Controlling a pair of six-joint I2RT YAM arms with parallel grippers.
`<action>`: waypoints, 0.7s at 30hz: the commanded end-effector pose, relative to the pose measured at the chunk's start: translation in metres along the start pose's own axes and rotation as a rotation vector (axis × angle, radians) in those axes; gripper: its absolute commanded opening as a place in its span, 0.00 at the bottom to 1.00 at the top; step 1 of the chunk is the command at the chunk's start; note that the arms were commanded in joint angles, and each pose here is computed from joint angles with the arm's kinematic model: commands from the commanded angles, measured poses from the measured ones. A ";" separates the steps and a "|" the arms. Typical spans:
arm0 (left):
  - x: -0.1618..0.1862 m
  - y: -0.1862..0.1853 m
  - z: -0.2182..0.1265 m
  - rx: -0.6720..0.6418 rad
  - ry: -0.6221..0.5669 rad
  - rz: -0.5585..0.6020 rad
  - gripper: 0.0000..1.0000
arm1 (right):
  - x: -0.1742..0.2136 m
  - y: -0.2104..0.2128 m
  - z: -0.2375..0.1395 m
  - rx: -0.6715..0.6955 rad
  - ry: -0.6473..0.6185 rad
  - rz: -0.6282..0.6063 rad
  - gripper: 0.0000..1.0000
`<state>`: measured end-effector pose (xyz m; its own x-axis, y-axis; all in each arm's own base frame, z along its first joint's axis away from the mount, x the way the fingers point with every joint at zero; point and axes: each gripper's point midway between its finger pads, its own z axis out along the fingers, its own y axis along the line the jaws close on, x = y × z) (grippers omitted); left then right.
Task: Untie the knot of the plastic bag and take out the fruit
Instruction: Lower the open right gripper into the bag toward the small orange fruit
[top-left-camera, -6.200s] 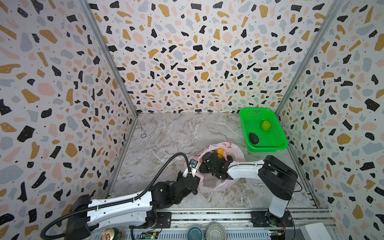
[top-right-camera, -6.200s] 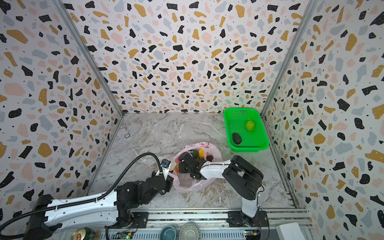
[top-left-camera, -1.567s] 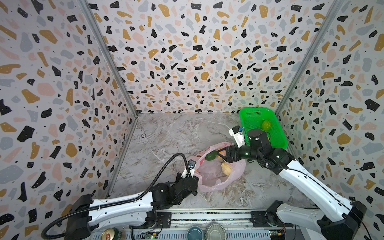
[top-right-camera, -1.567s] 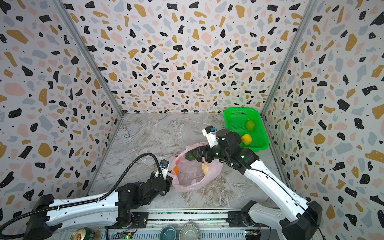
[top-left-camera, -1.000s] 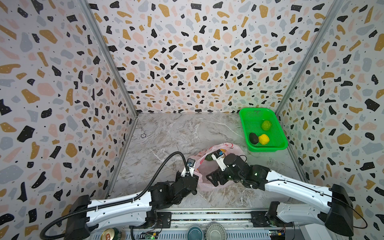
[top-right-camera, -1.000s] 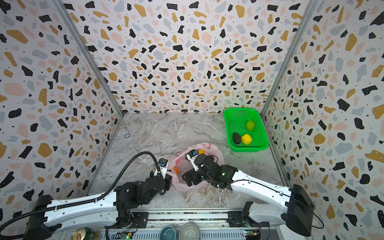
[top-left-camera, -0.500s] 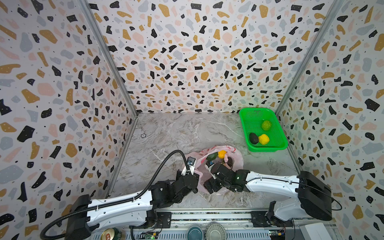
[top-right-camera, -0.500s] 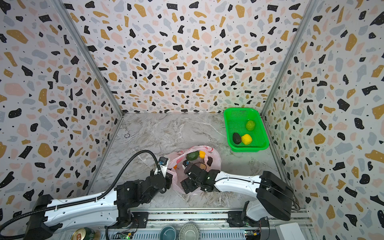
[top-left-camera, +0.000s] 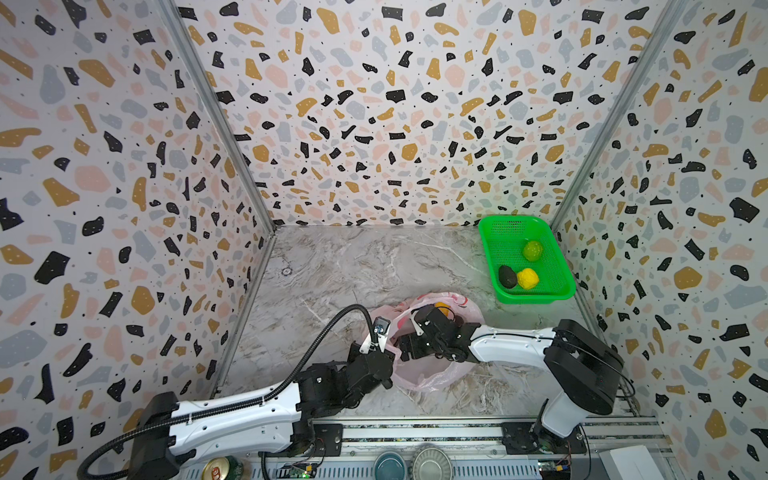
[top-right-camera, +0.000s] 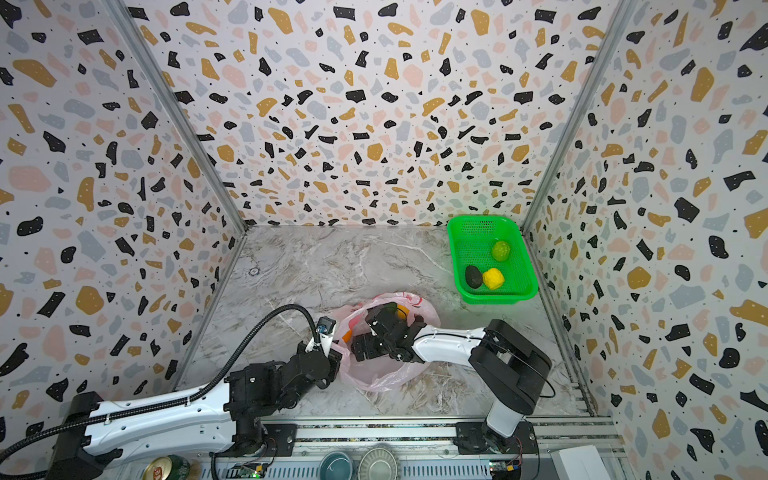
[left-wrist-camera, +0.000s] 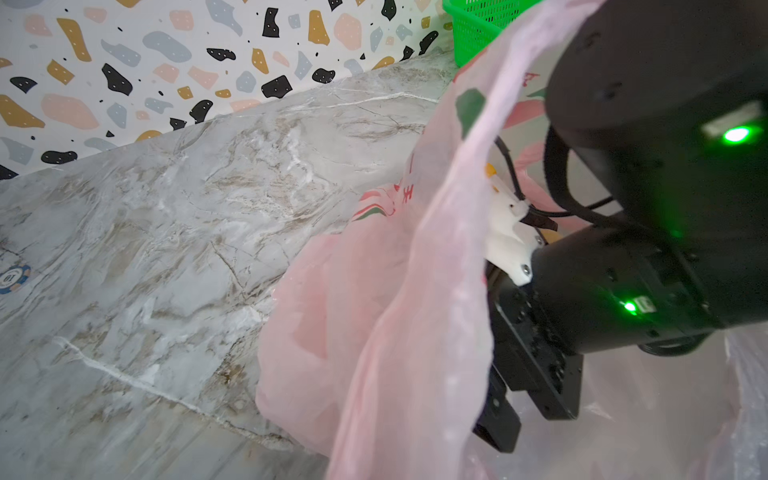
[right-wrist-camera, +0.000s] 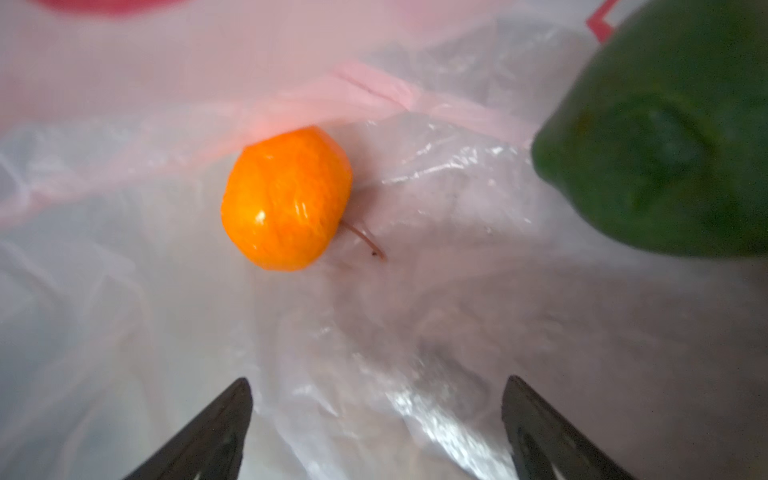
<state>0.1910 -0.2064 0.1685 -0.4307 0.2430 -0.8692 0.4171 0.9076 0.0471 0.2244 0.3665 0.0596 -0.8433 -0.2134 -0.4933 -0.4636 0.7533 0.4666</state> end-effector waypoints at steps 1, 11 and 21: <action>0.008 0.008 0.001 -0.015 0.006 0.036 0.00 | -0.029 0.033 -0.002 -0.130 -0.083 0.070 0.94; 0.012 0.012 0.004 -0.012 0.001 0.014 0.00 | -0.053 0.045 0.014 -0.093 -0.154 0.101 0.99; 0.012 0.016 0.008 -0.012 0.009 0.006 0.00 | -0.050 0.041 0.041 -0.006 -0.144 0.053 0.99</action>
<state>0.1971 -0.1892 0.1514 -0.4511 0.2664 -0.8518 0.4041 0.9119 0.0712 0.2542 0.4337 0.0564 -0.8404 -0.0888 -0.5346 -0.4063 0.7559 0.5133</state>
